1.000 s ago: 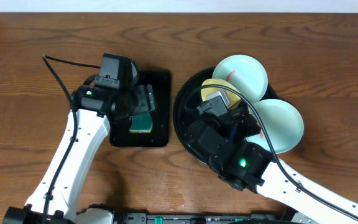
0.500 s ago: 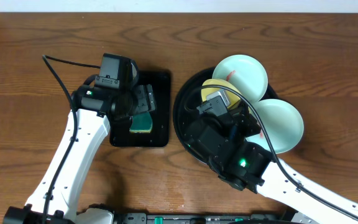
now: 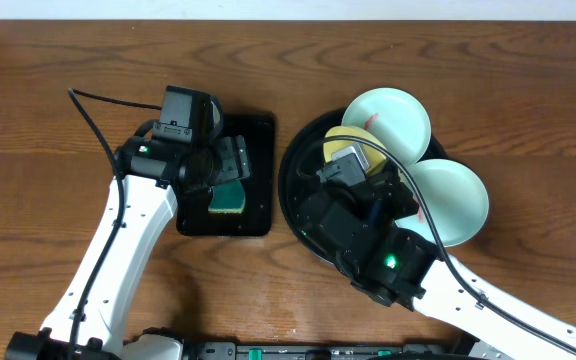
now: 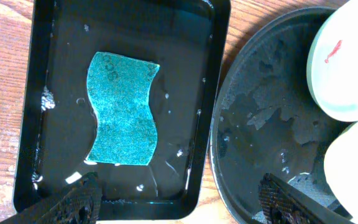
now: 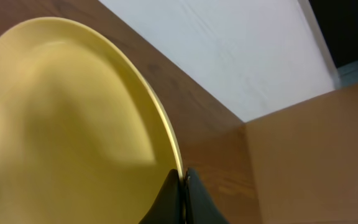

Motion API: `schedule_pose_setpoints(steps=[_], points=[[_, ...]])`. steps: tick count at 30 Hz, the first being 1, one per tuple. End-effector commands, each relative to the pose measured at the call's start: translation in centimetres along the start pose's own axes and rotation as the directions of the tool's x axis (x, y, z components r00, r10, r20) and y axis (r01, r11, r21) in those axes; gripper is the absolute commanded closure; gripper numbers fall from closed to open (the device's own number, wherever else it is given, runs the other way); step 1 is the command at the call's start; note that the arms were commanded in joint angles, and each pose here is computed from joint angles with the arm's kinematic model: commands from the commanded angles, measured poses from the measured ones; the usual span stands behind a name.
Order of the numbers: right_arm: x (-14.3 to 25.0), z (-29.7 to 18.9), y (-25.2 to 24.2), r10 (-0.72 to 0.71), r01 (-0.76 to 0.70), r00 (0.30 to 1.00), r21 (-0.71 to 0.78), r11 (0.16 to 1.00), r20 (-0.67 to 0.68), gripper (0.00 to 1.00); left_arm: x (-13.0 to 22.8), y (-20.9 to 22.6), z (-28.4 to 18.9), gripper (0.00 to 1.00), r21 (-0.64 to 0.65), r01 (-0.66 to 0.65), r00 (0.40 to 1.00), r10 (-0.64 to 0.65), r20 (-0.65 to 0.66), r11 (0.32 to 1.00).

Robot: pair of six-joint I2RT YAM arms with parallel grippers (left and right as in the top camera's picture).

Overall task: Clean dirty plates on tray and stack at the side
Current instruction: 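Lift the yellow plate off the round tray with the right gripper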

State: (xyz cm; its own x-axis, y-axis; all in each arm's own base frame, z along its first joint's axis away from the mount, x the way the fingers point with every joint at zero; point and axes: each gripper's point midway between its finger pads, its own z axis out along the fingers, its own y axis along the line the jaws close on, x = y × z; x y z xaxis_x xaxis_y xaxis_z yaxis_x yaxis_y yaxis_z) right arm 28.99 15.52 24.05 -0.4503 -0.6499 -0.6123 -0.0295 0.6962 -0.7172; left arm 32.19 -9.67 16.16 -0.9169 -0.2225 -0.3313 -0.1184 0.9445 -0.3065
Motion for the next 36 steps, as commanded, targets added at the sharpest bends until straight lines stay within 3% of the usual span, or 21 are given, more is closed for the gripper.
schedule_pose_setpoints(steps=[1,3,5,6,8,11,15,18,21,23,26,30,36], points=[[-1.7,-1.1,1.7,0.022,-0.015,0.999,-0.142,0.990,0.045,0.99,-0.7,-0.5,-0.7,0.18,0.019,-0.018,1.000,0.017,0.018,1.000],[-1.4,-0.7,0.7,-0.026,0.029,0.999,-0.078,0.997,0.039,0.99,-0.7,-0.5,-0.7,0.18,0.019,-0.018,1.000,0.017,0.018,1.000],[-1.1,0.0,-1.5,0.070,-0.071,0.997,0.028,0.997,0.019,0.99,-0.7,-0.5,-0.7,0.18,0.019,-0.018,1.000,0.017,0.018,1.000],[-1.2,0.1,-0.7,0.083,-0.083,0.996,-0.023,0.996,0.015,0.99,-0.7,-0.5,-0.7,0.18,0.019,-0.018,1.000,0.017,0.018,1.000],[-1.0,0.0,1.1,-0.038,0.040,0.999,-0.120,0.992,0.018,0.99,-0.7,-0.5,-0.7,0.18,0.019,-0.018,1.000,0.017,0.018,1.000],[-0.1,0.9,-3.0,0.028,-0.025,0.999,0.114,0.993,-0.026,0.99,-0.7,-0.5,-0.7,0.18,0.019,-0.018,1.000,0.017,0.018,1.000],[0.0,1.1,0.2,-0.037,0.034,0.999,-0.083,0.996,-0.032,0.99,-0.7,-0.5,-0.7,0.18,0.019,-0.018,1.000,0.017,0.018,1.000],[0.5,1.3,-1.4,0.088,-0.087,0.995,0.016,0.996,-0.048,0.99,-0.7,-0.5,-0.7,0.18,0.019,-0.018,1.000,0.017,0.018,1.000],[0.4,1.0,1.3,0.004,-0.011,0.999,-0.144,0.990,-0.049,0.99,-0.7,-0.5,-0.7,0.18,0.019,-0.018,1.000,0.017,0.018,1.000],[0.7,1.5,-0.7,0.090,-0.092,0.994,-0.034,0.995,-0.065,0.99,-0.7,-0.5,-0.7,0.18,0.019,-0.018,1.000,0.017,0.018,1.000],[0.5,1.4,0.0,0.093,-0.097,0.994,-0.077,0.992,-0.062,0.99,-0.7,-0.5,-0.7,0.18,0.019,-0.018,1.000,0.017,0.018,1.000],[0.9,1.9,-1.1,0.149,-0.152,0.986,-0.024,0.988,-0.078,0.99,-0.7,-0.5,-0.7,0.18,0.019,-0.018,1.000,0.017,0.018,1.000],[1.9,3.2,0.6,0.247,-0.273,0.954,-0.157,0.949,-0.168,0.99,-0.7,-0.5,-0.7,0.18,0.019,-0.018,1.000,0.017,0.018,1.000]])
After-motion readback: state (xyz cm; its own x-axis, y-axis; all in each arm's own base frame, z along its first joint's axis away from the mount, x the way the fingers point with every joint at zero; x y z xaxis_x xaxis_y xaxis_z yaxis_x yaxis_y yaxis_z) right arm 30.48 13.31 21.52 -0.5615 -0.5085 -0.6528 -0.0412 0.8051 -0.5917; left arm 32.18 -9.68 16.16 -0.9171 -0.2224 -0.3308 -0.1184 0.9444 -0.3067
